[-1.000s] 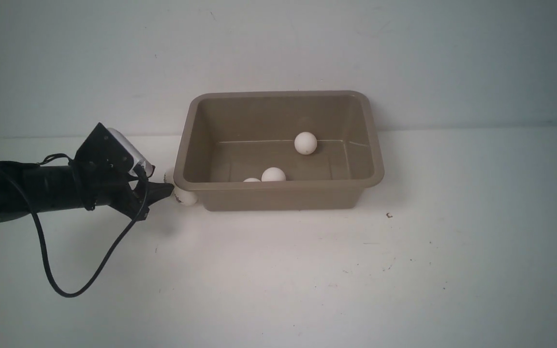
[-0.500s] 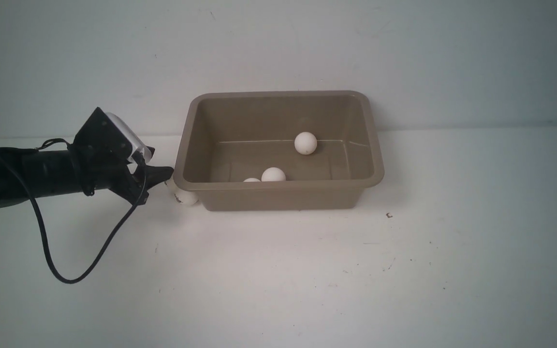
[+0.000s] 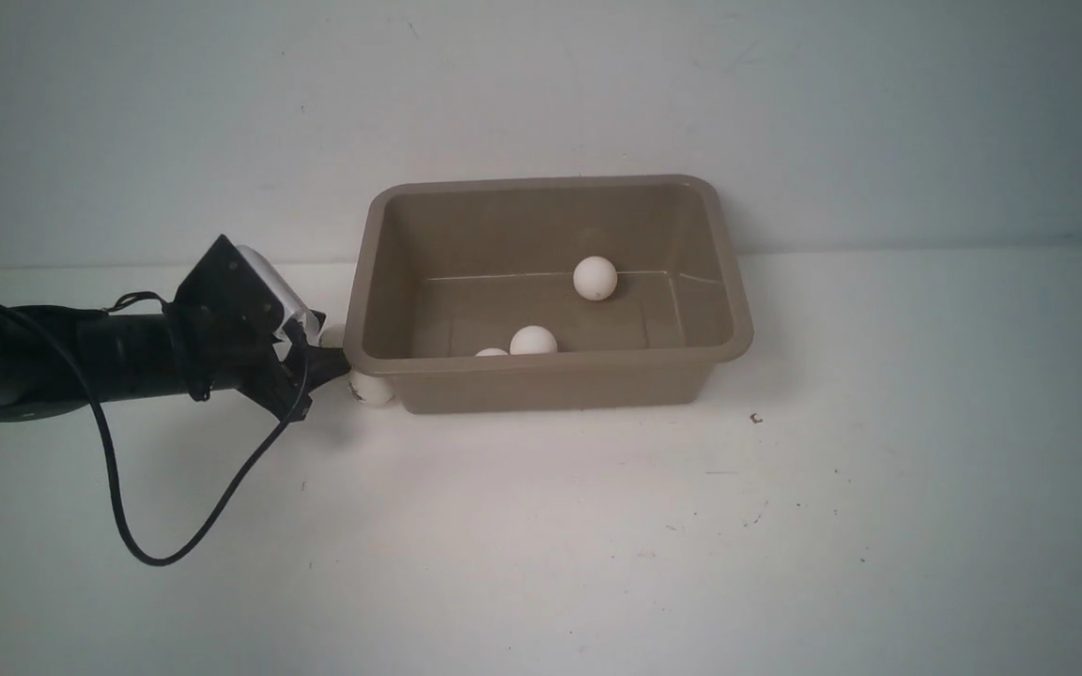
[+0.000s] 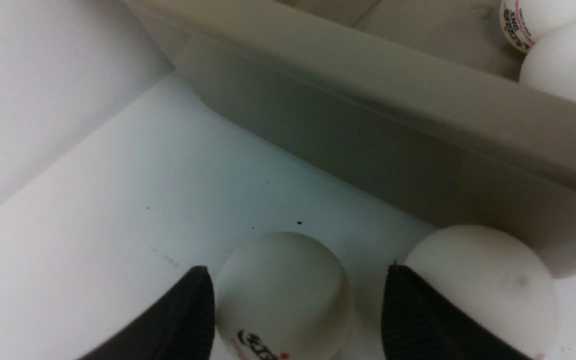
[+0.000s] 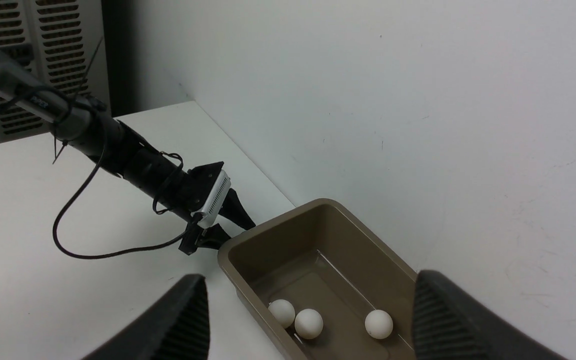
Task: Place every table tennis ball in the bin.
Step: Use the left arm to clamp the table tennis ball closest to it
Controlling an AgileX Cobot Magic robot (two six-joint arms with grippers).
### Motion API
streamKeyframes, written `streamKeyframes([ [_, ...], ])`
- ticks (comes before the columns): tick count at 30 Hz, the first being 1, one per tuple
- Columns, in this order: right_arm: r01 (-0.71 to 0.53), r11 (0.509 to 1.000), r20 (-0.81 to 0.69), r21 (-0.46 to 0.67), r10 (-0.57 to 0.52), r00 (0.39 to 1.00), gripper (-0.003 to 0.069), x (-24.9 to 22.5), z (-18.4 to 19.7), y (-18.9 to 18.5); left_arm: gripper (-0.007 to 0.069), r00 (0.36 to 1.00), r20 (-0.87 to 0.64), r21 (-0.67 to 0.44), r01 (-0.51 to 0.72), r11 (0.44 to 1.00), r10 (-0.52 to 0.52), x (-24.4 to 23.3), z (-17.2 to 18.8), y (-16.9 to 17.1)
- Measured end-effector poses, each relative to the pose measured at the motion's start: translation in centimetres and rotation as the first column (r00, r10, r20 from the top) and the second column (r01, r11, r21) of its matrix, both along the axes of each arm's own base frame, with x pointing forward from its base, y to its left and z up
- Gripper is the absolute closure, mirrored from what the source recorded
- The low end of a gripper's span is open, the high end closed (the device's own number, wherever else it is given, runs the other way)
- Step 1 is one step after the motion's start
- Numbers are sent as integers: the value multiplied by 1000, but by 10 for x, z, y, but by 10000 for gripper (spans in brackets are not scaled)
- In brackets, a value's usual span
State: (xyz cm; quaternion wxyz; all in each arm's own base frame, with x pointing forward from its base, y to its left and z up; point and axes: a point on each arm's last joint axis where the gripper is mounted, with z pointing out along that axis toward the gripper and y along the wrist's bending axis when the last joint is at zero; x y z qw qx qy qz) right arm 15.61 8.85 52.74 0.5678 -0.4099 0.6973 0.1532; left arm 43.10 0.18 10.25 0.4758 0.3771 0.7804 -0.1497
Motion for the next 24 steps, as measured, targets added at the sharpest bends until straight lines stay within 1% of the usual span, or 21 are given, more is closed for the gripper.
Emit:
streamKeyframes([
  [6, -7, 1000, -11, -7, 7, 1000, 164, -1, -1, 0, 214, 1000, -11, 17, 5, 1000, -4, 6, -8, -7],
  [10, -10, 1000, -16, -11, 10, 1000, 164, -1, -2, 0, 281, 1000, -11, 19, 2, 1000, -2, 6, -8, -7],
  [15, -11, 1000, -17, -11, 11, 1000, 165, -1, -2, 0, 280, 1000, -3, 22, -3, 1000, 3, 6, -5, -5],
  [19, -11, 1000, -17, -11, 11, 1000, 165, -1, -2, 0, 280, 995, 94, 38, -30, 999, 26, 7, 38, 7],
  [23, -9, 1000, -14, -10, 9, 1000, 165, -1, -1, 0, 280, 978, 207, 40, -34, 999, 25, 1, 87, 9],
  [24, -9, 1000, -12, -6, 9, 1000, 165, -1, -1, 0, 280, 974, 225, 32, -24, 999, 16, 0, 95, 7],
])
